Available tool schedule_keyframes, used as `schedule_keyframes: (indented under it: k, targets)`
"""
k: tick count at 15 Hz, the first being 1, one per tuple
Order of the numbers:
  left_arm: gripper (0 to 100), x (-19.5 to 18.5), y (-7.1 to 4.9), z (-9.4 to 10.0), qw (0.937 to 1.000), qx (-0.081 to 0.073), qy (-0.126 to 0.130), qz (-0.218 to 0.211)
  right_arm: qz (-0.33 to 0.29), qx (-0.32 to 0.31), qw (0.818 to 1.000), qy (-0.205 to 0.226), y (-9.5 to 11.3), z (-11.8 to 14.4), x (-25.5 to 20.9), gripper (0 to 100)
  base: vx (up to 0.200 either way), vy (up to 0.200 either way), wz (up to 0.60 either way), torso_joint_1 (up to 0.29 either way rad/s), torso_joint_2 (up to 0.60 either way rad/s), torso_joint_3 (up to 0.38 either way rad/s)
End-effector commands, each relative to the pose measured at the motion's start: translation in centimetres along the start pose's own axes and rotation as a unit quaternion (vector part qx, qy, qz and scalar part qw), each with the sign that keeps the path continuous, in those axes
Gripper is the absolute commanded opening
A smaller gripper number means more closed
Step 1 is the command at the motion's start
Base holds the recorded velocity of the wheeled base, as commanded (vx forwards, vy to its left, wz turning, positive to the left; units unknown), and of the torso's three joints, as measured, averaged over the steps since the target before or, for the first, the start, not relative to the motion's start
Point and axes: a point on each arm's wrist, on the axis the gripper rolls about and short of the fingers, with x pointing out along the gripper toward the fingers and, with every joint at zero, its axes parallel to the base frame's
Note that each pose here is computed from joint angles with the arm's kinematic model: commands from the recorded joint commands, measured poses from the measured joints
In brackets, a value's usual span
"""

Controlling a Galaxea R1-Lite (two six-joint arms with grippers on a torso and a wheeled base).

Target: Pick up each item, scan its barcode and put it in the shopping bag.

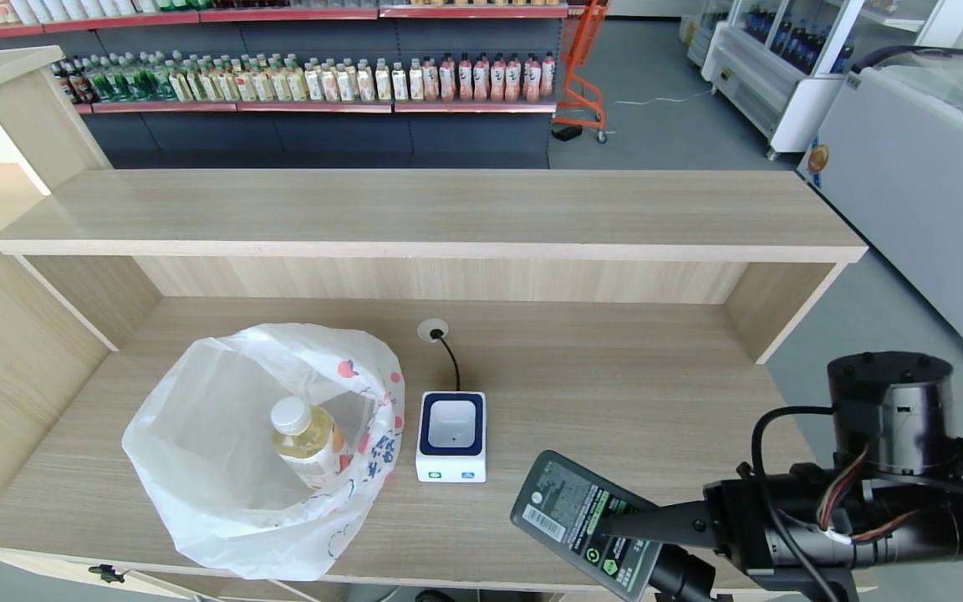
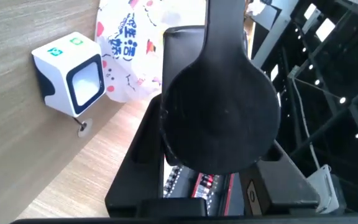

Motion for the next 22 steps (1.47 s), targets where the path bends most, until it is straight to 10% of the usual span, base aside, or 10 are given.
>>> schedule_keyframes:
  k: [1, 19, 22]
  targets:
    - [100, 0.0, 0.0, 0.0, 1.0000, 0.000, 0.000, 0.000, -0.002, -0.012, 1.000, 0.003, 0.4, -0.1, 0.4, 0, 0.000, 0.000, 0.00, 0.000, 0.00, 0.000]
    - [100, 0.0, 0.0, 0.0, 1.0000, 0.000, 0.000, 0.001, -0.041, 0.032, 0.999, 0.006, -1.0, -1.0, 0.5, 0, 0.000, 0.000, 0.00, 0.000, 0.00, 0.000]
    - [100, 0.0, 0.0, 0.0, 1.0000, 0.000, 0.000, 0.001, -0.064, 0.210, 0.957, 0.191, -7.0, -4.0, -4.9, 0, 0.000, 0.000, 0.00, 0.000, 0.00, 0.000]
